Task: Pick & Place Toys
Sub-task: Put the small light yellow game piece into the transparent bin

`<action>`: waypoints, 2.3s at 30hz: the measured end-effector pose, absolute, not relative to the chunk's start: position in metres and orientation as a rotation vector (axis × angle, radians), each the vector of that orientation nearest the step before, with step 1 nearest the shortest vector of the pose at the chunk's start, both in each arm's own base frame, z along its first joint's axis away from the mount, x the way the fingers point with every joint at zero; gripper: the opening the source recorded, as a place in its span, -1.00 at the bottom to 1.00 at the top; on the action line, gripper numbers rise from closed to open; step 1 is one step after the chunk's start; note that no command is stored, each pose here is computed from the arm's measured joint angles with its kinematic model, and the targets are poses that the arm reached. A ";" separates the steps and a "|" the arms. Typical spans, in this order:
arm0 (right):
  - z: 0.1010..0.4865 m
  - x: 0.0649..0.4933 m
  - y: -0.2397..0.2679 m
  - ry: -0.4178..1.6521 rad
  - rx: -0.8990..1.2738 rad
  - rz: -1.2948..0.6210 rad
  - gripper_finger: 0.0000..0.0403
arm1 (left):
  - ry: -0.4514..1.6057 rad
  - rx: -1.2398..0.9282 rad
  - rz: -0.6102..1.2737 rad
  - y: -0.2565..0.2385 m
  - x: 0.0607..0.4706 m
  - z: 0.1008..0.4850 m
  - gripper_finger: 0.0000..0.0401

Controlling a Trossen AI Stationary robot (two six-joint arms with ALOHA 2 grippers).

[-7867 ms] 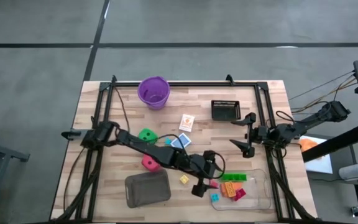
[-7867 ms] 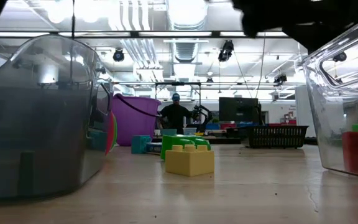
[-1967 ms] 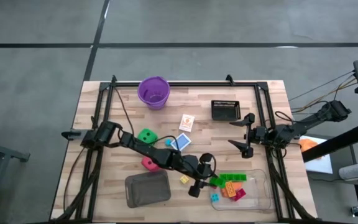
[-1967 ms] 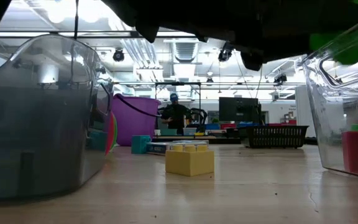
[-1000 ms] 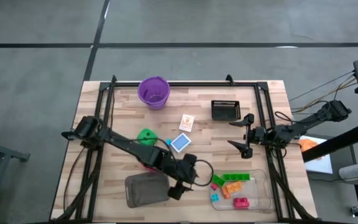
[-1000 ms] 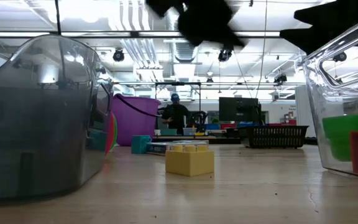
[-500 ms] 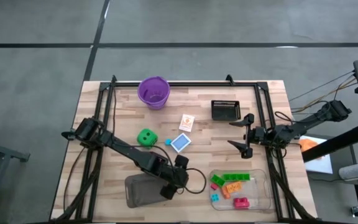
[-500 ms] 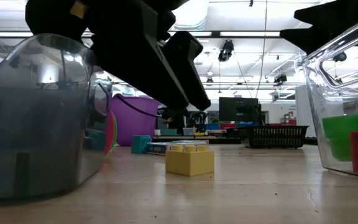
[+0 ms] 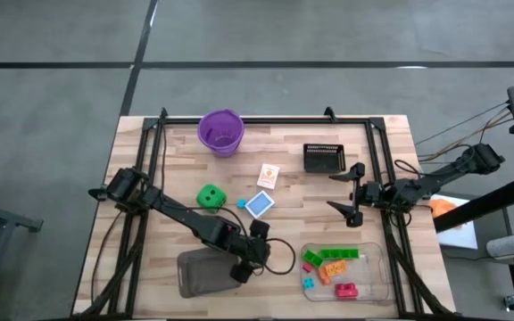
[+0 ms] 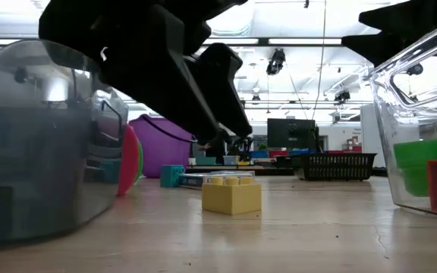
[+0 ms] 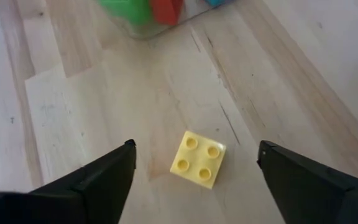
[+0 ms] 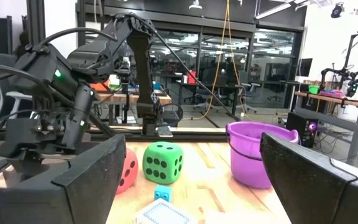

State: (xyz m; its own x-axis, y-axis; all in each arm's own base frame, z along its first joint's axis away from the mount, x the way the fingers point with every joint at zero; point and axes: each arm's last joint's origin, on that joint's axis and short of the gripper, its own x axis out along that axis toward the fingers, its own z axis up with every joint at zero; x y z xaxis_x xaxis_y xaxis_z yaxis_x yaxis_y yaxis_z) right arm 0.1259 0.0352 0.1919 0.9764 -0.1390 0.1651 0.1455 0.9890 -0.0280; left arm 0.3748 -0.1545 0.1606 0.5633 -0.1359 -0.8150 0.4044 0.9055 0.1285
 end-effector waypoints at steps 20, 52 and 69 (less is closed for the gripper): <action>0.192 0.126 0.035 -0.164 -0.040 -0.144 0.80 | 0.749 0.487 -0.292 -0.158 0.391 0.181 0.89; 0.191 0.126 0.035 -0.157 -0.043 -0.143 0.80 | 0.932 0.573 -0.257 -0.163 0.383 0.144 0.89; 0.191 0.126 0.035 -0.156 -0.043 -0.143 0.80 | 0.935 0.582 -0.261 -0.161 0.382 0.150 0.89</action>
State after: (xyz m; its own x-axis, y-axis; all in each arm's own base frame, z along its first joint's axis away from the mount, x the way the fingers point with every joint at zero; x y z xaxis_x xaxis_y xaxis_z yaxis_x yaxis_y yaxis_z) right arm 0.1263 0.0353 0.1914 0.9776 -0.1385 0.1583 0.1452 0.9889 -0.0313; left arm 0.3820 -0.1609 0.1496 0.5768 0.0353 -0.8161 0.4531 0.8175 0.3556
